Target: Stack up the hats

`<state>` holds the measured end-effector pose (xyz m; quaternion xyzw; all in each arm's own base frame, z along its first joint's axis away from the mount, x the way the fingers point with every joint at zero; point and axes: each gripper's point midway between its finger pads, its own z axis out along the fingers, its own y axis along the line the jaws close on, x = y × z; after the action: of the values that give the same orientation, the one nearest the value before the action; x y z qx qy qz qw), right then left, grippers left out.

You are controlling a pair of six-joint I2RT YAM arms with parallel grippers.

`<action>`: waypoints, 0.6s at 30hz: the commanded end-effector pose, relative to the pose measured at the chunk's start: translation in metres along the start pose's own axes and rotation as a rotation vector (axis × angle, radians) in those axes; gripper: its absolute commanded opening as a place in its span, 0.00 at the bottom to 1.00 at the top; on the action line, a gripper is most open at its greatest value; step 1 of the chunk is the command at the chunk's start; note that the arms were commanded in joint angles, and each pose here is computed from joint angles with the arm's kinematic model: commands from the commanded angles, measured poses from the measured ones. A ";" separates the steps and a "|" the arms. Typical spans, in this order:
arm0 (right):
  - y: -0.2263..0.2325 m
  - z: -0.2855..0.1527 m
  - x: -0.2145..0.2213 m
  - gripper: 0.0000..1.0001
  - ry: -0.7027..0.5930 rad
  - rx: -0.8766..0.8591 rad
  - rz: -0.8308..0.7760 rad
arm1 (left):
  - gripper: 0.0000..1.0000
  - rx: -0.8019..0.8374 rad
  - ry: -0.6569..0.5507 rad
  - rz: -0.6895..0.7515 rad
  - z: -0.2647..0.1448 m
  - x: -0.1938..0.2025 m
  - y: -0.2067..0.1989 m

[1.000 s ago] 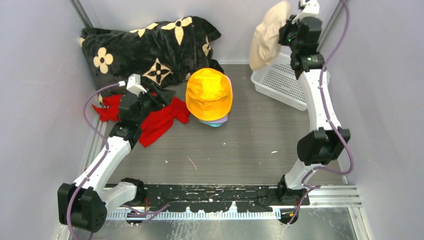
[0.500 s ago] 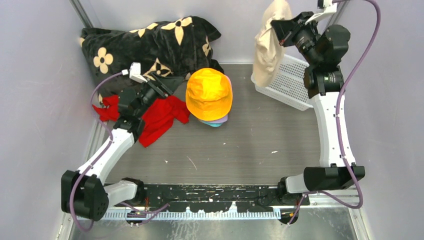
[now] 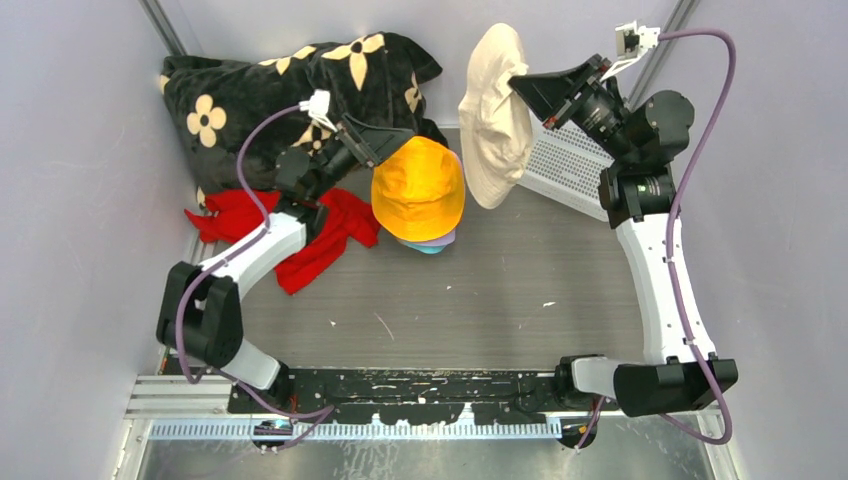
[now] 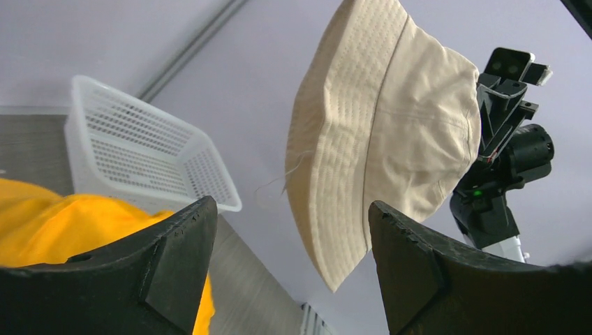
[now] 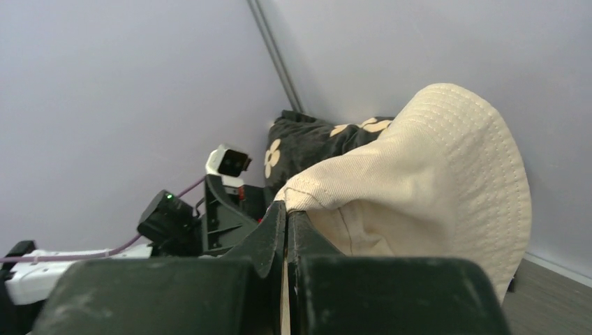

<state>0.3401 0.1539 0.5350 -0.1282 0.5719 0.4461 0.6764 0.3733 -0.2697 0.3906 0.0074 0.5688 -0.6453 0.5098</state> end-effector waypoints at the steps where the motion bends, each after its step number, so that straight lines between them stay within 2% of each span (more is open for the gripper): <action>1: 0.041 -0.006 -0.007 0.01 -0.029 -0.127 -0.024 | 0.80 0.172 0.022 0.029 0.024 0.005 -0.043; 9: 0.045 -0.003 0.015 0.01 0.006 -0.150 0.001 | 0.79 0.152 0.083 0.047 0.055 0.039 -0.037; 14: 0.041 -0.003 0.022 0.01 0.016 -0.140 0.003 | 0.76 0.185 0.075 0.046 0.059 0.042 -0.047; 15: 0.039 -0.003 0.024 0.01 0.019 -0.132 0.003 | 0.71 0.189 0.073 0.047 0.059 0.043 -0.049; 18: 0.031 -0.002 0.025 0.01 0.021 -0.094 -0.003 | 0.48 0.196 0.070 0.049 0.056 0.043 -0.053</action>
<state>0.3259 0.1867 0.5020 -0.1541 0.5843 0.4884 0.6296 0.3588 -0.3537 0.3877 0.0726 0.5647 -0.6788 0.4638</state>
